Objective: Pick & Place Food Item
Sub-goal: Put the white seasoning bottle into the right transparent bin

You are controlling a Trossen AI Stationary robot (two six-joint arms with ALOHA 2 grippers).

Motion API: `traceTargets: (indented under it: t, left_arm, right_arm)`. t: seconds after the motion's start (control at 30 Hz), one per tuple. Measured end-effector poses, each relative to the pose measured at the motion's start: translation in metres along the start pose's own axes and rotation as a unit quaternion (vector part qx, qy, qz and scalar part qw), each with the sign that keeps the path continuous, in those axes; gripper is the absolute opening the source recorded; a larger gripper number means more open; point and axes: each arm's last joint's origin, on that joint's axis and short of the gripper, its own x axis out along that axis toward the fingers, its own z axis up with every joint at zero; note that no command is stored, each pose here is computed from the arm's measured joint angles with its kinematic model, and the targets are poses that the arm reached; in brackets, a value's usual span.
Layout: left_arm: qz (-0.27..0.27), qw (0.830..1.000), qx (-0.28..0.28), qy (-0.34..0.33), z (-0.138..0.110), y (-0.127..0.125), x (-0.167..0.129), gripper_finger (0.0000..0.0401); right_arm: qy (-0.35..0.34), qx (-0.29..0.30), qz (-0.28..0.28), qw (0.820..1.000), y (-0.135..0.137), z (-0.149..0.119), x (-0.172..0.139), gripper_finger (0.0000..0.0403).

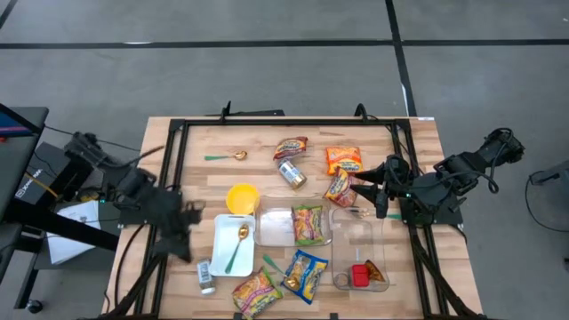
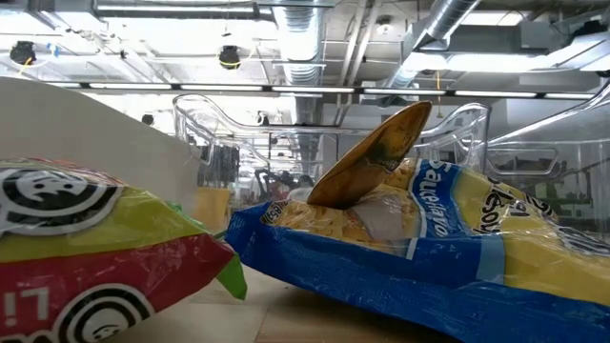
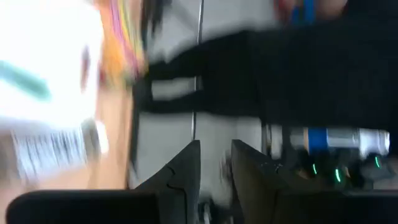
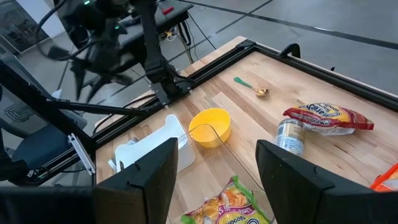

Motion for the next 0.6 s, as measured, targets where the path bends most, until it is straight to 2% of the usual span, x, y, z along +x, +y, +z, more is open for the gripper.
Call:
traceTargets:
  t: [0.1,0.23,0.3,0.47,0.6]
  left_arm:
    - [0.017,0.998,-0.037,0.055,-0.020,-0.003,0.006,0.0084]
    - [0.061,0.993,-0.087,0.051,-0.037,-0.004,0.016,0.0084]
    - [0.089,0.986,-0.135,0.048,-0.042,-0.003,0.023,0.0084]
    - [0.162,0.942,-0.289,0.045,-0.048,0.004,0.048,0.0084]
    - [0.200,0.910,-0.360,0.049,-0.054,0.008,0.072,0.0084]
  right_arm:
    - [0.000,0.000,0.000,1.000,0.000,0.000,0.000,0.0210]
    - [0.000,0.000,0.000,1.000,0.000,0.000,0.000,0.0210]
    - [0.000,0.000,0.000,1.000,0.000,0.000,0.000,0.0210]
    - [0.000,0.003,-0.001,1.000,0.000,0.000,0.000,0.0210]
    - [0.000,0.003,0.000,1.000,0.000,0.000,0.000,0.0210]
